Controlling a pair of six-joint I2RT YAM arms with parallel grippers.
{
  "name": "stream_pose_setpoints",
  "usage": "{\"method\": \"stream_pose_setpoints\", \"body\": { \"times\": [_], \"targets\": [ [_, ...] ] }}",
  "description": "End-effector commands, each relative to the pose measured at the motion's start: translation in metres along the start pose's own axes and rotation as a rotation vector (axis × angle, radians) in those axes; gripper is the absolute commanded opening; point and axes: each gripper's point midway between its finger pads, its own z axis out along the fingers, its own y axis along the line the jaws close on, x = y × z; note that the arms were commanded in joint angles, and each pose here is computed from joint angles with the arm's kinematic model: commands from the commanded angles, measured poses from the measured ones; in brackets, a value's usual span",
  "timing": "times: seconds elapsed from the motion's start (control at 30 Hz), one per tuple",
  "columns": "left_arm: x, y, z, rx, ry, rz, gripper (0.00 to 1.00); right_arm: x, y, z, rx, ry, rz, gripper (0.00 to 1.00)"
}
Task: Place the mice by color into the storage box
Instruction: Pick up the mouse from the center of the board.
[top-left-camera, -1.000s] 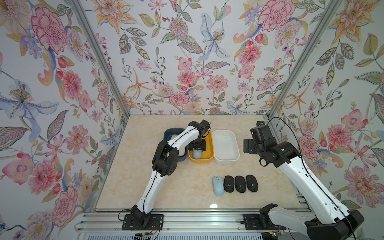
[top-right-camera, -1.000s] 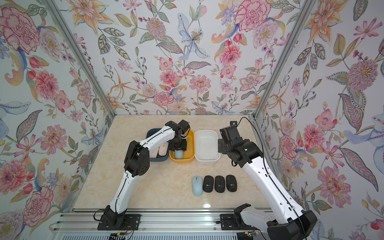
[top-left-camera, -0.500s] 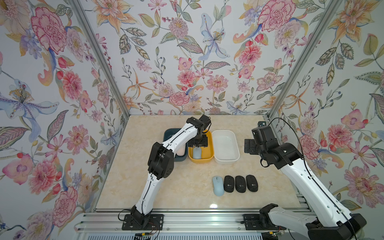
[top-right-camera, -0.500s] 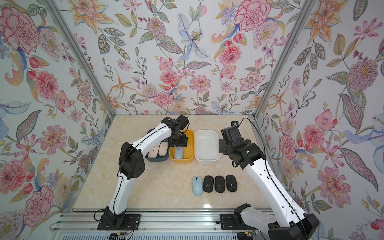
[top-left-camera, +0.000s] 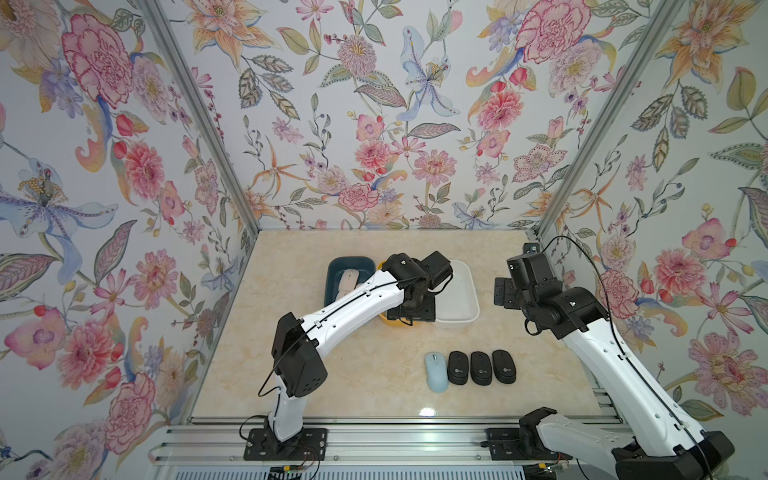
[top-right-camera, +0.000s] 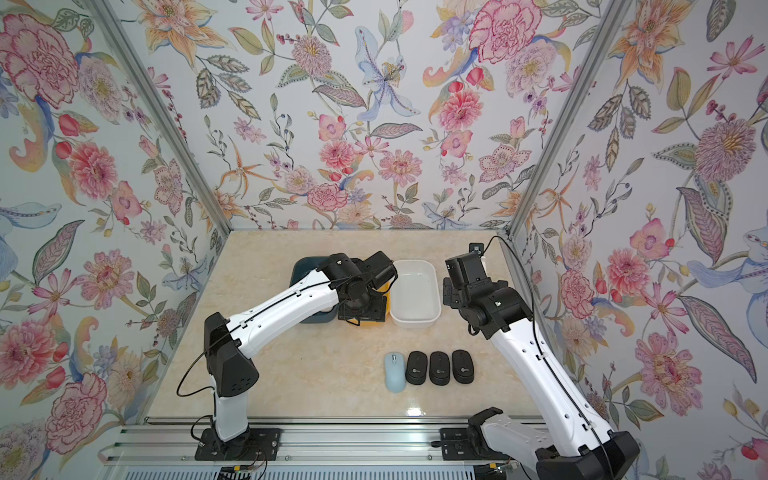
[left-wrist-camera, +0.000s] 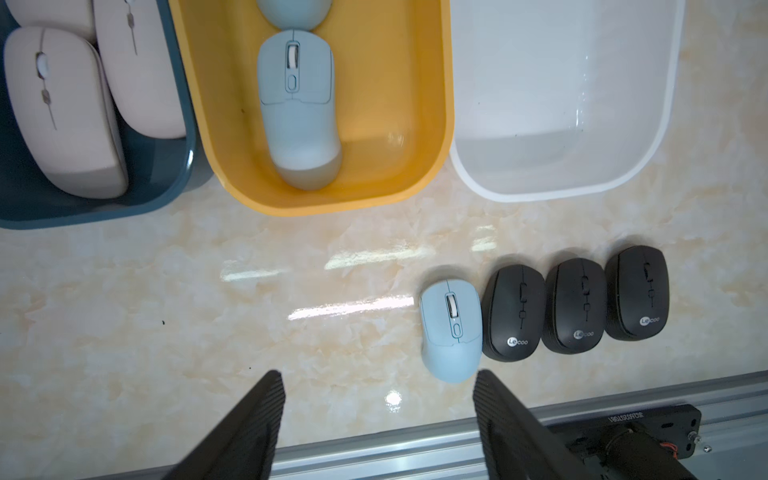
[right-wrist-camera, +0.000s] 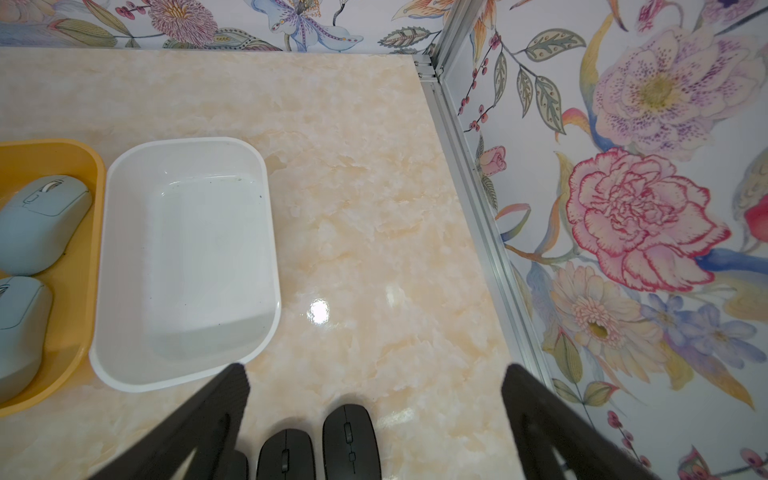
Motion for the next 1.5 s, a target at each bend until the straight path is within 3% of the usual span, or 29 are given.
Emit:
{"method": "stream_pose_setpoints", "body": {
  "times": [0.0,0.23,0.6,1.47],
  "targets": [
    [0.033,-0.006,0.007,-0.052,0.04,-0.037,0.76,-0.002,-0.008,-0.002,0.033,-0.002,0.026,0.99],
    [0.088,-0.048,0.038,0.02,0.114,-0.01,0.76,0.009,-0.017,0.0,0.055,0.036,0.035,0.99],
    [0.12,-0.073,0.072,0.056,0.19,-0.024,0.76,0.016,-0.021,-0.002,0.058,0.054,0.039,0.99],
    [0.114,-0.064,0.125,-0.02,0.249,-0.004,0.74,0.025,-0.029,-0.007,0.066,0.06,0.019,0.99]
  ]
}}
